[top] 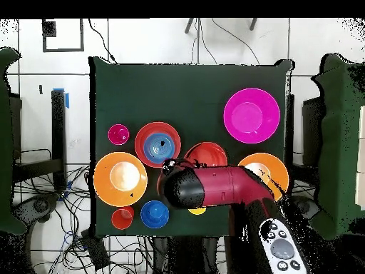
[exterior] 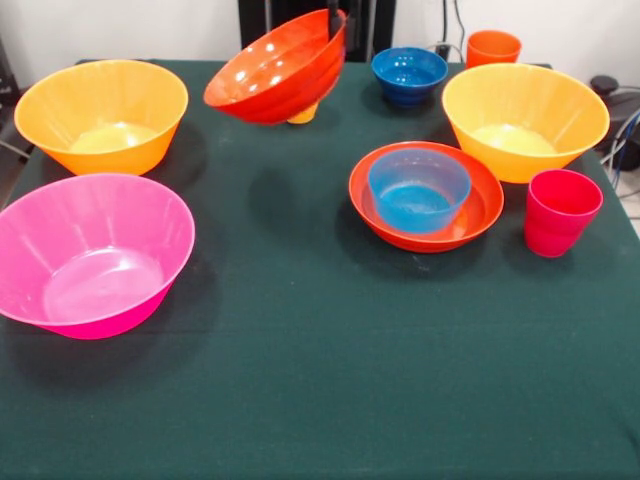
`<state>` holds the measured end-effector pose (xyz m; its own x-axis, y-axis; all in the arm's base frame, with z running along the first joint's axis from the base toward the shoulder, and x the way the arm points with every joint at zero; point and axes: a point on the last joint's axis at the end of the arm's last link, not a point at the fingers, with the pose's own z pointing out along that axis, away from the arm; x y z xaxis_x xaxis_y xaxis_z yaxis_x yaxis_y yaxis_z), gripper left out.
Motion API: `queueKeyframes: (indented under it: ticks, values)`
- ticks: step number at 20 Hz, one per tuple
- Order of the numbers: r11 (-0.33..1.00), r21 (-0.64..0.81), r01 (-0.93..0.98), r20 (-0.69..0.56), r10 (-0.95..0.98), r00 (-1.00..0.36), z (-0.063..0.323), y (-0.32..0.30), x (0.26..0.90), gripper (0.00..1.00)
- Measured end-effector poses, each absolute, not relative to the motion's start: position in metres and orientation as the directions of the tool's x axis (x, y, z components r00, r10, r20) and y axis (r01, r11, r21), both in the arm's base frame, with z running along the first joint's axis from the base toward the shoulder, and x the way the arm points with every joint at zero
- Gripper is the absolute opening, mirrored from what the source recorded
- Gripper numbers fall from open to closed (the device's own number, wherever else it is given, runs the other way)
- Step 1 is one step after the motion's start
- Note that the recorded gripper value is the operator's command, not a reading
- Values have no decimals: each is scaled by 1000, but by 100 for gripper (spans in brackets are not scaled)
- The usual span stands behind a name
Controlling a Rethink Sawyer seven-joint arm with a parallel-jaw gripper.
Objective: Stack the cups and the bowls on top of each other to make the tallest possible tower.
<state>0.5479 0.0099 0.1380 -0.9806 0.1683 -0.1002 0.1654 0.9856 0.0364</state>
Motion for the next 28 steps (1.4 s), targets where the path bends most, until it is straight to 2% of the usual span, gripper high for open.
queueKeyframes:
  ticks: [10,17,28]
  values:
    - [991,73,115,-93,122,-988,145,77,552,0]
    - [994,99,47,-81,55,-995,134,139,545,0]
    - [995,97,28,-96,37,-995,121,156,540,0]
